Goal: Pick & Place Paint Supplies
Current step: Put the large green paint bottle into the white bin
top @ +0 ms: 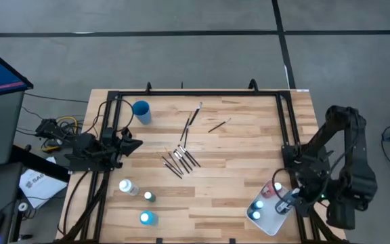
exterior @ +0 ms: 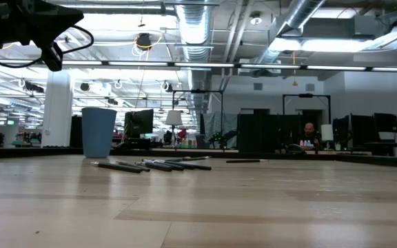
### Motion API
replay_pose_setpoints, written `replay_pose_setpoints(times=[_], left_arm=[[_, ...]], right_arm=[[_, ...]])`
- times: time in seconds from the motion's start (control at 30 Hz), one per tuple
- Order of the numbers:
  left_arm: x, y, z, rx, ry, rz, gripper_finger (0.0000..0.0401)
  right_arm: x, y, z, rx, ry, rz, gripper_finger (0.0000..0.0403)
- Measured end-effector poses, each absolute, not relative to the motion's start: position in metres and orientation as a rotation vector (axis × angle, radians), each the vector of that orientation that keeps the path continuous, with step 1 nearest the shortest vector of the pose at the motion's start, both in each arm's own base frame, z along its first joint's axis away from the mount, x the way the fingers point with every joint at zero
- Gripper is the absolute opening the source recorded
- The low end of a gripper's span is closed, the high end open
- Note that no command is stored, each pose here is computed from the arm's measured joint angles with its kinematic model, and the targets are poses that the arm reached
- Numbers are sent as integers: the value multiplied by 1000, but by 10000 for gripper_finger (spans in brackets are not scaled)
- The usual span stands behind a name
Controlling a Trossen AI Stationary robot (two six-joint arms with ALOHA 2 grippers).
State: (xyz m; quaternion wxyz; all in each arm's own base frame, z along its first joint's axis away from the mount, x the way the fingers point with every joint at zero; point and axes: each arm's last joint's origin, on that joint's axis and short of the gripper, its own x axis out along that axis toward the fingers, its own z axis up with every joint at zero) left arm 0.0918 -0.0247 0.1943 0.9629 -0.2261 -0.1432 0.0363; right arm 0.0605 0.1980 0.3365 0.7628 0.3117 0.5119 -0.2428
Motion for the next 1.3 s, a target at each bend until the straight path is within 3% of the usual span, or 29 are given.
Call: replay_pose_setpoints(times=[0.5,0.87,1.3], left_arm=[[92,-25,195,-460,-293,73,4],[92,-25,195,-460,-294,73,4],[92,-25,195,-461,-296,73,4]], right_arm=[[59,217,286,549,1087,-707,116],[61,223,278,524,1130,-755,122],[63,222,279,489,1143,-735,190]])
